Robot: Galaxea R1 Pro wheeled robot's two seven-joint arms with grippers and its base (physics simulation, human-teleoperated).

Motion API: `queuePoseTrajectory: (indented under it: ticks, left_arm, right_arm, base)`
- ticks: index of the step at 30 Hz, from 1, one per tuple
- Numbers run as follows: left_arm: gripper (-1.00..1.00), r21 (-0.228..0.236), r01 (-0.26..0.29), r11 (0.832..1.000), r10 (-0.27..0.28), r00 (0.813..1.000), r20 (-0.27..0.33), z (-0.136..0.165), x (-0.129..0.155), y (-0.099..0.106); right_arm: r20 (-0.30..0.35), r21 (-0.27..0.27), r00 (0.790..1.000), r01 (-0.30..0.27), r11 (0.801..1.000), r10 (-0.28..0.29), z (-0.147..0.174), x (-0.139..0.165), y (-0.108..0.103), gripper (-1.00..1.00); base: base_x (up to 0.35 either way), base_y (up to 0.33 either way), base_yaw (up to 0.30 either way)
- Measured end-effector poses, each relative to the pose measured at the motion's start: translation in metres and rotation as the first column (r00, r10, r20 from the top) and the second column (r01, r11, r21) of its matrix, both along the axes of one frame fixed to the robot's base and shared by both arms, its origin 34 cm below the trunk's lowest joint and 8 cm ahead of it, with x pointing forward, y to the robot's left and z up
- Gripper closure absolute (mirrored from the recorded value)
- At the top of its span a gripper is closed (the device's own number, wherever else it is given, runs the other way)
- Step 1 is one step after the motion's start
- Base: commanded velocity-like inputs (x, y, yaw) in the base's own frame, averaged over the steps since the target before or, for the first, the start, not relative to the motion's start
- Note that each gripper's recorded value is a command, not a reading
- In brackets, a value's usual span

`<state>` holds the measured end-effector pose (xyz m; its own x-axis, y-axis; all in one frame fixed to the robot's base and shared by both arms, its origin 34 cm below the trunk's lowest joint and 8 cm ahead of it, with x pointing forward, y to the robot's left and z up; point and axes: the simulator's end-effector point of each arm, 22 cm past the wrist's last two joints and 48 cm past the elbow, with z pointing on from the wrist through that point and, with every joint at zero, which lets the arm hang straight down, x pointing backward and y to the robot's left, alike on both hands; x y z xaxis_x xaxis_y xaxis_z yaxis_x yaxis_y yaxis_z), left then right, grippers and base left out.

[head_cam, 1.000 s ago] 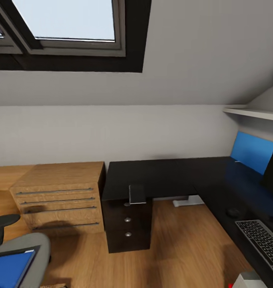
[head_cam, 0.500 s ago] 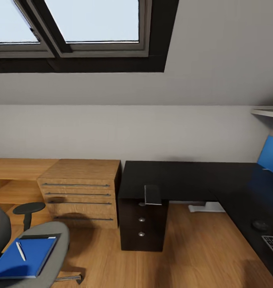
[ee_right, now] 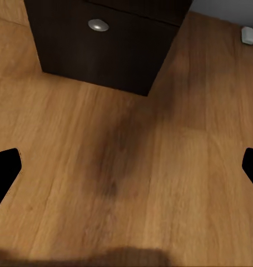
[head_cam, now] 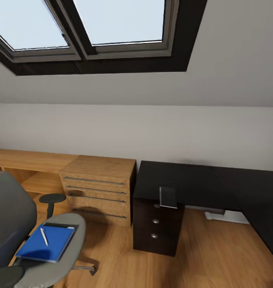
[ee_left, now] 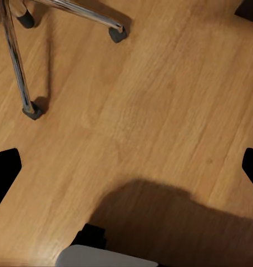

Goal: In the bedroom, organize the workspace by keeping the computer under the desk, ensuring the monitor is on the desk, placing the keyboard on the desk next to the monitor, placing the mouse on the desk next to the keyboard, moving the folder from the swivel chair onto the desk next to the mouse, stacking the notebook on top of the folder with the pen on top of the notebook, and positioning the swivel chair next to the desk.

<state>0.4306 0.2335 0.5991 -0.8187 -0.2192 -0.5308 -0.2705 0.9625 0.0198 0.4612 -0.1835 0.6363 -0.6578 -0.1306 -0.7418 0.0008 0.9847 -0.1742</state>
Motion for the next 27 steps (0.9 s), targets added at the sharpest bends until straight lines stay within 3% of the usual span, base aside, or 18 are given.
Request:
queuePoseTrajectory:
  ticks: [10, 27]
  left_arm:
    - [-1.0, -0.001, 0.0, 1.0, 0.0, 1.0, 0.001, 0.0001, 0.0001, -0.0008]
    - [-1.0, -0.002, -0.001, 1.0, 0.001, 1.0, 0.0, 0.0, -0.0001, -0.0008]
  right_arm:
    - [0.0, 0.0, 1.0, -0.001, 1.0, 0.001, 0.0001, 0.0001, 0.0003, -1.0]
    - [0.008, 0.003, 1.0, 0.0, 1.0, 0.0, 0.0013, 0.0012, 0.0004, -1.0]
  base:
    - [0.0, -0.241, 0.28]
    - [0.0, -0.012, 0.281]
